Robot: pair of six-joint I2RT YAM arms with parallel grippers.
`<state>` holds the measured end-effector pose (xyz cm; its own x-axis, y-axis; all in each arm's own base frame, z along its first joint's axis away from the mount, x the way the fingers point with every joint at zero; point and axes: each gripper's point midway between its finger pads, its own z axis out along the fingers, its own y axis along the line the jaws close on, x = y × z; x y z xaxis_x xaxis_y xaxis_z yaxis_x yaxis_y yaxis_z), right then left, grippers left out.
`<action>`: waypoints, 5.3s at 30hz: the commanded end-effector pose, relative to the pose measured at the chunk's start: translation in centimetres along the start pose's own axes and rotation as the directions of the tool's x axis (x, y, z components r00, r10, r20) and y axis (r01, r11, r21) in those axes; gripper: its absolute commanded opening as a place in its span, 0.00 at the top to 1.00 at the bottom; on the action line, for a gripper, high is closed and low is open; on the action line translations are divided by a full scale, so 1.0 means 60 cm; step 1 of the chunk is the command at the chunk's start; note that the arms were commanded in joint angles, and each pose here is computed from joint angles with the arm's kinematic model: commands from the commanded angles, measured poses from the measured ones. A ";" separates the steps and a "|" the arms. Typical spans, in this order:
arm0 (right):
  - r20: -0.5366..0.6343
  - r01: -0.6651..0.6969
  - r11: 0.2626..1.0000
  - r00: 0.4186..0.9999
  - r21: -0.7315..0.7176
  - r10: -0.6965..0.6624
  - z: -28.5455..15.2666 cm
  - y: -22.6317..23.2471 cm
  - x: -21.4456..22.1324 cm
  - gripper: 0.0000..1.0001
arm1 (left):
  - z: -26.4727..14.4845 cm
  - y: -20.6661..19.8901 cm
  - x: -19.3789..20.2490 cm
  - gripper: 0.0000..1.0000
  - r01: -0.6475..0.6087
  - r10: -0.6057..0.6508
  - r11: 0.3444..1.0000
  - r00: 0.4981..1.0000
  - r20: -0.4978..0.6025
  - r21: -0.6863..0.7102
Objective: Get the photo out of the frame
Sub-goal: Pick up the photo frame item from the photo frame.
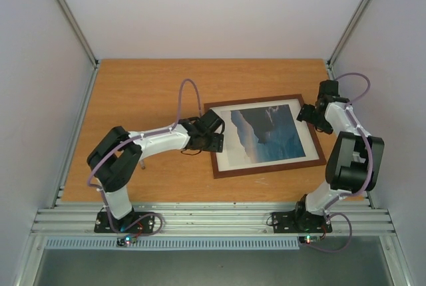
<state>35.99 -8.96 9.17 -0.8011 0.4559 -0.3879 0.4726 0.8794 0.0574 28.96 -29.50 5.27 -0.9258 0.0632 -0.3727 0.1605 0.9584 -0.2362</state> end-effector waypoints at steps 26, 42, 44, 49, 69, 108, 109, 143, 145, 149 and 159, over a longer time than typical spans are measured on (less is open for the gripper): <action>-0.221 0.019 0.999 0.975 -0.045 -0.029 0.109 -0.005 0.034 0.31 | 0.065 0.021 -0.052 0.57 0.014 -0.017 1.000 0.994 -0.104 -0.027; -0.243 -0.079 0.992 0.969 -0.102 0.052 0.094 0.006 0.086 0.54 | 0.077 0.028 -0.144 0.65 -0.038 0.037 0.999 0.998 -0.042 -0.025; -0.247 -0.101 0.988 0.966 -0.120 0.069 0.090 0.012 0.097 0.57 | 0.076 0.031 -0.158 0.64 -0.042 0.041 0.999 0.999 -0.026 -0.028; -0.223 -0.095 0.989 0.972 -0.111 0.068 0.077 0.006 0.106 0.59 | 0.060 0.035 -0.170 0.51 -0.042 0.042 0.998 0.999 0.004 -0.043; -0.244 0.009 0.999 0.970 0.045 0.003 0.123 -0.039 0.111 0.49 | 0.064 0.072 -0.088 0.38 0.001 -0.011 0.996 0.993 -0.113 -0.091; -0.084 -0.011 0.998 0.996 0.062 0.016 0.032 -0.046 0.061 0.83 | -0.007 0.044 -0.126 0.86 -0.022 0.023 0.996 1.000 0.016 -0.084; -0.079 -0.013 0.998 0.997 0.060 0.018 0.030 -0.045 0.059 0.84 | -0.007 0.045 -0.125 0.86 -0.018 0.020 0.996 1.000 0.019 -0.083; -0.023 0.072 0.989 0.997 -0.131 -0.075 -0.064 0.055 0.012 0.41 | -0.104 0.080 -0.125 1.00 0.224 -0.245 0.959 0.963 0.112 0.171; -0.012 0.075 0.988 0.997 -0.137 -0.078 -0.073 0.057 0.009 0.36 | -0.108 0.078 -0.125 0.99 0.224 -0.246 0.958 0.963 0.112 0.181; 0.017 0.084 0.979 0.996 -0.183 -0.083 -0.100 0.069 0.005 0.27 | -0.113 0.080 -0.126 1.00 0.239 -0.266 0.951 0.955 0.128 0.197; 0.111 0.102 0.887 0.992 -0.450 -0.057 -0.210 0.143 -0.001 0.15 | -0.113 0.140 -0.123 1.00 0.376 -0.394 0.917 0.904 0.165 0.131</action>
<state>35.47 -2.50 17.60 -0.8079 0.3790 -0.4512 0.2692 0.9185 0.2896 32.77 -20.02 8.82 -0.9161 -0.2377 -0.3228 -0.1142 0.9266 -0.3584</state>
